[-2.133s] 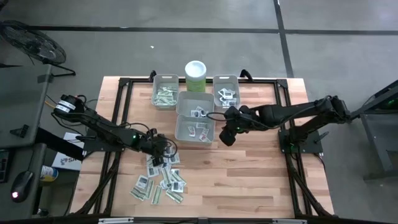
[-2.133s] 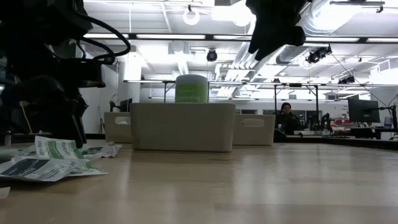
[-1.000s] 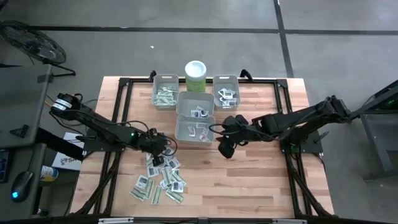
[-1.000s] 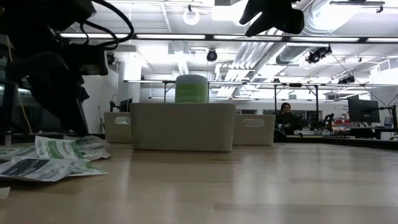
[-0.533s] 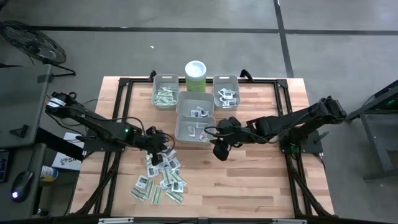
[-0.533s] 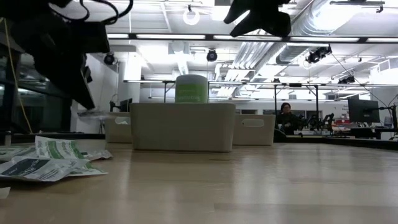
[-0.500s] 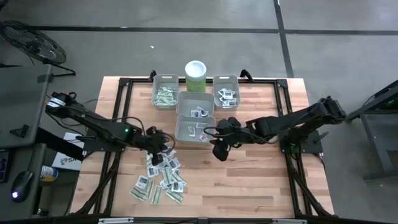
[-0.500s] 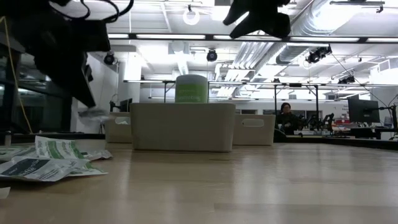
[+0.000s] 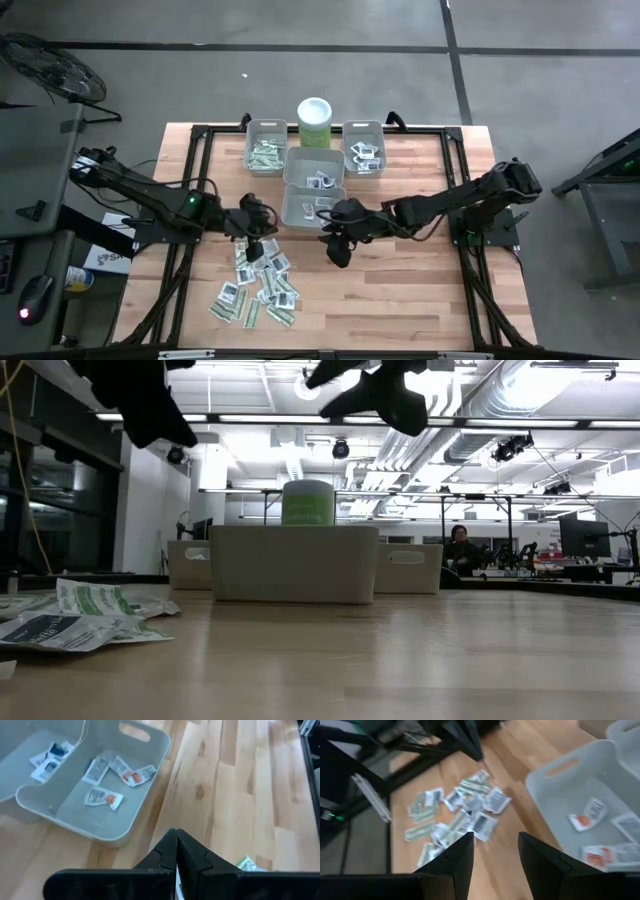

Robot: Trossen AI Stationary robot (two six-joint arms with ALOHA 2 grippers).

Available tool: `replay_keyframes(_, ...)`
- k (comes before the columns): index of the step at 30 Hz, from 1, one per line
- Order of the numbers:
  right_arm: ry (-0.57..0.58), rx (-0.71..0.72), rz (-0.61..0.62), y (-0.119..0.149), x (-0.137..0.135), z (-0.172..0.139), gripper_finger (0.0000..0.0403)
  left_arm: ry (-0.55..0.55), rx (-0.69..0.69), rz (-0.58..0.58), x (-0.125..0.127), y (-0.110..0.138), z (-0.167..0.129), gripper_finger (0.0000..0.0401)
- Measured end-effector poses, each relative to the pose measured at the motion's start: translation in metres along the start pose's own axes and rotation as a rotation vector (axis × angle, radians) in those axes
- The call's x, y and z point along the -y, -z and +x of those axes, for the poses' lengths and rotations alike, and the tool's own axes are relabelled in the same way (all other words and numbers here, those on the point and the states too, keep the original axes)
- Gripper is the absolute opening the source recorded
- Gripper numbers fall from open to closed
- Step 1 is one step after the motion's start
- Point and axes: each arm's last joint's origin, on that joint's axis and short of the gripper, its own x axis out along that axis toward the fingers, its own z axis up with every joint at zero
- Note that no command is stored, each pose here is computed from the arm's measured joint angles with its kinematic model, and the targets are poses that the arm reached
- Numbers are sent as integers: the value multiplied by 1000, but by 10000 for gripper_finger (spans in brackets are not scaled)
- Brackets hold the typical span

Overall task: Pick & Place First Aid Supplies
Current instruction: Put the towelette pack into the right bin

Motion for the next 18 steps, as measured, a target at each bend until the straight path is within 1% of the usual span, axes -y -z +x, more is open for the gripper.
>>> replay_keyframes(3,3,1,-7,0,0,0,154,-13,-16,8,-1,1,0,0)
replay_keyframes(8,9,-7,-22,1,1,0,158,-109,-146,-26,-9,14,-1,1)
replay_keyframes(11,12,-7,-25,1,1,0,156,-144,-189,-38,-13,19,-3,12)
replay_keyframes(14,12,-7,-26,1,1,0,157,-125,-206,-42,-12,20,-3,44)
replay_keyframes(18,12,-7,-27,1,1,0,158,-106,-234,-49,-9,21,5,117)
